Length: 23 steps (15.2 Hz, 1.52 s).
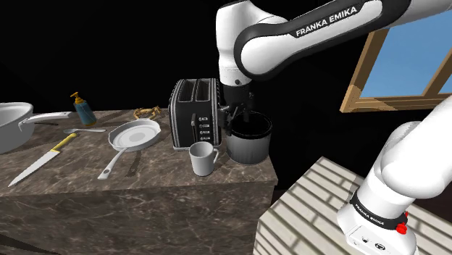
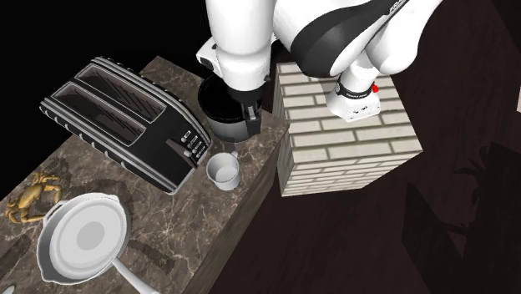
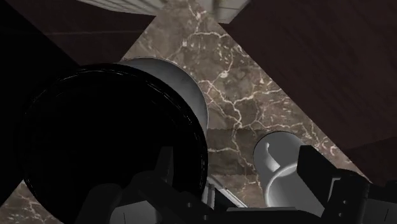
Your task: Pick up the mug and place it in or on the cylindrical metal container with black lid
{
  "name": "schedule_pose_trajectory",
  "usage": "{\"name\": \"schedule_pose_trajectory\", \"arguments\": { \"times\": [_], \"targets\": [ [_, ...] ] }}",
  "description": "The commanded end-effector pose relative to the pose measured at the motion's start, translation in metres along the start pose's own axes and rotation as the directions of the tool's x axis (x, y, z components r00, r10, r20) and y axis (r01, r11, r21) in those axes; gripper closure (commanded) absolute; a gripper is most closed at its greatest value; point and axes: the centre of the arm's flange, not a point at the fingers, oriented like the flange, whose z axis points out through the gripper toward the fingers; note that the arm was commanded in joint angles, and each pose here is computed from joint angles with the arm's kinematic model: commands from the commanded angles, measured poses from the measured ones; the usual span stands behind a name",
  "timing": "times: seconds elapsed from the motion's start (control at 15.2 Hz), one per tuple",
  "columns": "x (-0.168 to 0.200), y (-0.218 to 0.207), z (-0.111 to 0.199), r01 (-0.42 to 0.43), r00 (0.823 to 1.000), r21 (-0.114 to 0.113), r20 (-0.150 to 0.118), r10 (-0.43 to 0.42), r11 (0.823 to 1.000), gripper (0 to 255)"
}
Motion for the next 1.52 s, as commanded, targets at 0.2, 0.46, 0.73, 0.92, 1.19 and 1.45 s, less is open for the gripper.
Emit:
{"name": "schedule_pose_trajectory", "arguments": {
  "times": [0.2, 0.46, 0.73, 0.92, 1.19, 1.45],
  "targets": [
    [0.034, -0.052, 0.025, -0.015, 1.0, 0.006, 0.0, 0.015, 1.0, 0],
    [0.062, -0.091, 0.046, -0.026, 1.0, 0.01, 0.001, 0.026, 1.0, 0],
    [0.089, -0.13, 0.068, -0.036, 0.999, 0.013, 0.002, 0.036, 0.999, 0],
    [0.092, -0.135, 0.081, -0.038, 0.999, 0.013, 0.002, 0.038, 0.999, 0],
    [0.092, -0.135, 0.102, -0.038, 0.999, 0.013, 0.002, 0.038, 0.999, 0],
    [0.092, -0.135, 0.11, -0.038, 0.999, 0.013, 0.002, 0.038, 0.999, 0]
  ]
}}
